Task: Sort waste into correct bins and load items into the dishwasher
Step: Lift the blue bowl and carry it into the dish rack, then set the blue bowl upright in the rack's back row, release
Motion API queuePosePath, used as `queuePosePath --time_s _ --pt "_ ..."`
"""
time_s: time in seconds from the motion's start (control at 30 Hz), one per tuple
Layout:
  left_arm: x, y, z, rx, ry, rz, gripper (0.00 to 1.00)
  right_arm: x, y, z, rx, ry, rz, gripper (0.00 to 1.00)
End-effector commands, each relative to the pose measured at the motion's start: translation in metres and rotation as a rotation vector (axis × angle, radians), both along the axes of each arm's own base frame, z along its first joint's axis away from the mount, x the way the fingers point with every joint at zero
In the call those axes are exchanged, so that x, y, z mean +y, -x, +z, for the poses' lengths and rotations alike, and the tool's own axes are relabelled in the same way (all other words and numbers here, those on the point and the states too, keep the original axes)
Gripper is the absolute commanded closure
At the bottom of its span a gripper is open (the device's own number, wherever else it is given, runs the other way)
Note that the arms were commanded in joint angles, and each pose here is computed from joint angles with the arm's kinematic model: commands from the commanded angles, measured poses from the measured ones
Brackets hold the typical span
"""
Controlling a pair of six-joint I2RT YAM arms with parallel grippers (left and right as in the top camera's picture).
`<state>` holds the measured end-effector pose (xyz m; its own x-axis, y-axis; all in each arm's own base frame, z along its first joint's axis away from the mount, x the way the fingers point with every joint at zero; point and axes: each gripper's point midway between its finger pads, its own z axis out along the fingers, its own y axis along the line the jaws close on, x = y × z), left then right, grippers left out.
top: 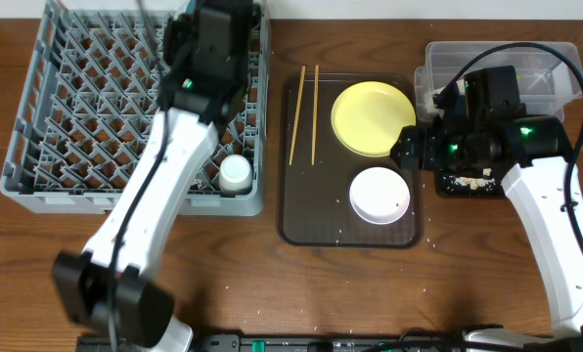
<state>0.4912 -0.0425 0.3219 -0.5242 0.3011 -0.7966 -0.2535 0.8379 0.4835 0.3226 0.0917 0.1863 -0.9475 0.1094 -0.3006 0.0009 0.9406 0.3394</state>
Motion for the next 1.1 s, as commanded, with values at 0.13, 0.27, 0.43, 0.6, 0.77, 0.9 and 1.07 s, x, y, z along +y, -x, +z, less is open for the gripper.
queuePosePath --time_s 0.13,0.27,0.43,0.6,0.77,0.9,1.07 --pt "0.006 -0.051 -0.018 0.018 -0.066 0.070 0.92 0.003 0.001 0.002 -0.008 0.002 0.011 0.01" --pt "0.019 -0.070 -0.043 0.019 -0.083 0.126 0.92 0.003 0.001 0.002 -0.008 0.002 0.011 0.01" --pt "0.027 -0.092 -0.071 0.005 -0.096 0.154 0.93 0.003 0.001 0.002 -0.008 0.002 0.011 0.01" --pt "0.030 -0.110 -0.081 -0.025 -0.175 0.169 0.93 0.003 0.001 0.002 -0.008 0.002 0.011 0.01" --pt "0.026 -0.127 -0.096 -0.011 -0.277 0.132 0.92 0.003 0.001 0.002 -0.008 0.002 0.011 0.01" --pt "0.025 -0.137 -0.111 -0.005 -0.343 0.130 0.93 0.003 0.001 0.002 -0.008 0.002 0.011 0.01" --pt "0.025 -0.142 -0.124 -0.011 -0.353 0.136 0.93 0.003 0.001 0.002 -0.008 0.002 0.011 0.01"
